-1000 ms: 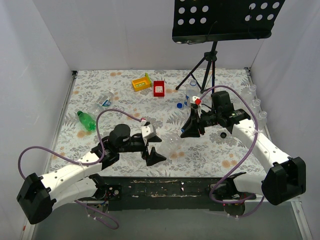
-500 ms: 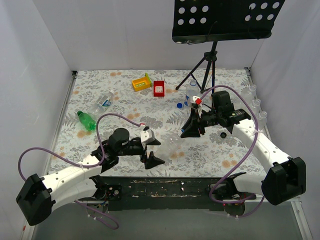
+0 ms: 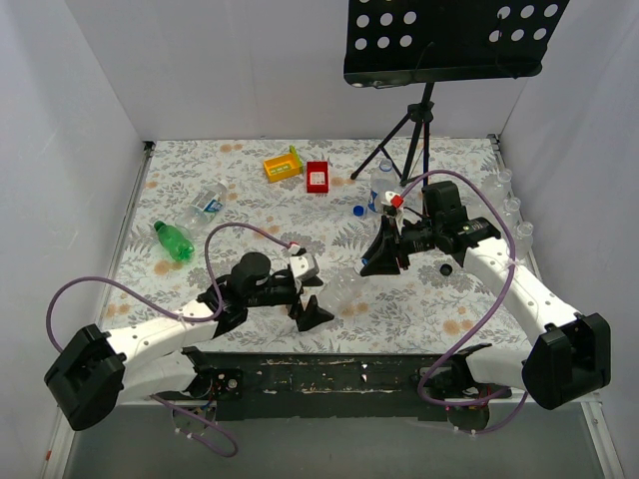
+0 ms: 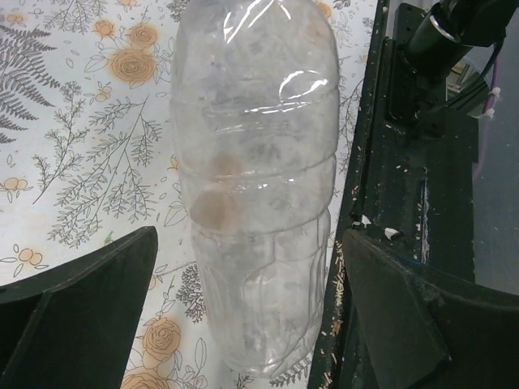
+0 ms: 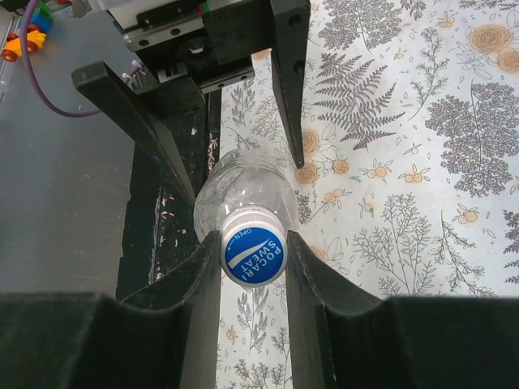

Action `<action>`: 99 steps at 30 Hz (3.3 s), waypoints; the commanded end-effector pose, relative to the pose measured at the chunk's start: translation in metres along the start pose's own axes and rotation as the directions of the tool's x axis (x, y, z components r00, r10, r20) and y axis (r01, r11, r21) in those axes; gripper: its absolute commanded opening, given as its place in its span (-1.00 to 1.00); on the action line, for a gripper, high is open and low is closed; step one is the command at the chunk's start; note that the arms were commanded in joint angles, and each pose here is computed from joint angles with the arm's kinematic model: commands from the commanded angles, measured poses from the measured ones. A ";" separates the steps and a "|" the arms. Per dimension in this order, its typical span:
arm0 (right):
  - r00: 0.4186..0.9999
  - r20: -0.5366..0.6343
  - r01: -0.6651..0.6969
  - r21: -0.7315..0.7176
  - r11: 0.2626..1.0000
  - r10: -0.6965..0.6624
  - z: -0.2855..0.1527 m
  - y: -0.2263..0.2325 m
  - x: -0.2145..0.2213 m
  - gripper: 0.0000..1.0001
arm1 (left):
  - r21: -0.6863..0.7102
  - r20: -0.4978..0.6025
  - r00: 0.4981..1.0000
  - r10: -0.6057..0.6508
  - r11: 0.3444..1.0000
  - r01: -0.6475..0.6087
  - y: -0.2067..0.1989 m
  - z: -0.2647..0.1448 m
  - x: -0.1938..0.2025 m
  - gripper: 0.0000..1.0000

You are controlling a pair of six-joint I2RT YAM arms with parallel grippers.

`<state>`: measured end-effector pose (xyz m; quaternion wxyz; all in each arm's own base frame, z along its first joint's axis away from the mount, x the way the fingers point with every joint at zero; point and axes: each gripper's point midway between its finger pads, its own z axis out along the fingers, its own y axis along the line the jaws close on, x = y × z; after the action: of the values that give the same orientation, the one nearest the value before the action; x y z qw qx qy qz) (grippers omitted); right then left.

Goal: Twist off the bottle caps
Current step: Unscrew the bottle cap from the plastic bottle.

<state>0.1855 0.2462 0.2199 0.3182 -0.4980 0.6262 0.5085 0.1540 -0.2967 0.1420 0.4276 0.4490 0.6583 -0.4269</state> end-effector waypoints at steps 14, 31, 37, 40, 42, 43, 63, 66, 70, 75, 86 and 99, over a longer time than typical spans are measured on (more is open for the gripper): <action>0.999 0.041 0.021 -0.035 0.999 -0.019 0.001 0.003 -0.009 -0.97 | 0.014 0.008 1.000 0.024 1.000 -0.024 0.001 0.027 -0.021 0.24; 0.656 -0.253 0.688 -0.186 0.702 -0.711 0.004 -0.010 0.009 -0.97 | 0.161 -0.160 0.981 0.106 0.984 -0.080 -0.022 0.005 0.006 -0.67; 0.817 -0.221 0.525 -0.099 0.845 -0.533 0.012 -0.007 0.000 -0.72 | 0.008 -0.189 0.972 0.136 0.991 -0.137 0.007 0.003 0.008 -0.69; 0.875 -0.179 0.443 -0.076 0.893 -0.449 0.015 -0.001 -0.009 -0.15 | -0.036 -0.198 0.970 0.145 0.987 -0.155 0.015 0.001 0.008 -0.70; 0.909 -0.139 0.385 -0.082 0.919 -0.393 0.016 0.008 -0.016 0.17 | -0.054 -0.195 0.970 0.148 0.985 -0.161 0.018 0.000 0.006 -0.71; 0.918 -0.126 0.367 -0.079 0.927 -0.375 0.016 0.010 -0.020 0.26 | -0.062 -0.197 0.969 0.146 0.985 -0.161 0.019 -0.001 0.007 -0.70; 0.901 0.212 -0.418 0.193 0.888 0.378 -0.037 -0.019 -0.045 0.57 | -0.157 -0.144 0.983 0.115 0.978 -0.138 0.016 -0.007 -0.014 -0.74; 0.896 0.204 -0.431 0.197 0.881 0.393 -0.035 -0.020 -0.031 0.56 | -0.162 -0.145 0.982 0.124 0.976 -0.147 0.016 -0.004 -0.018 -0.75; 0.897 0.179 -0.436 0.202 0.877 0.405 -0.033 -0.021 -0.019 0.55 | -0.165 -0.151 0.979 0.134 0.974 -0.159 0.016 0.002 -0.021 -0.74; 0.886 0.143 -0.463 0.212 0.861 0.441 -0.031 -0.023 -0.007 0.56 | -0.176 -0.160 0.976 0.145 0.969 -0.173 0.016 0.008 -0.024 -0.75; 0.870 0.093 -0.492 0.198 0.848 0.483 -0.029 -0.023 0.002 0.55 | -0.197 -0.184 0.969 0.164 0.960 -0.200 0.019 0.015 -0.020 -0.74; 0.854 0.068 -0.518 0.180 0.836 0.515 -0.021 -0.022 0.007 0.55 | -0.225 -0.170 0.969 0.178 0.950 -0.214 0.022 0.021 -0.022 -0.75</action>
<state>0.2059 0.2179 0.1972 0.2137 -0.2559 0.7949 0.5069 0.1738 -0.3031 0.1286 0.4305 0.4961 0.7079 -0.2596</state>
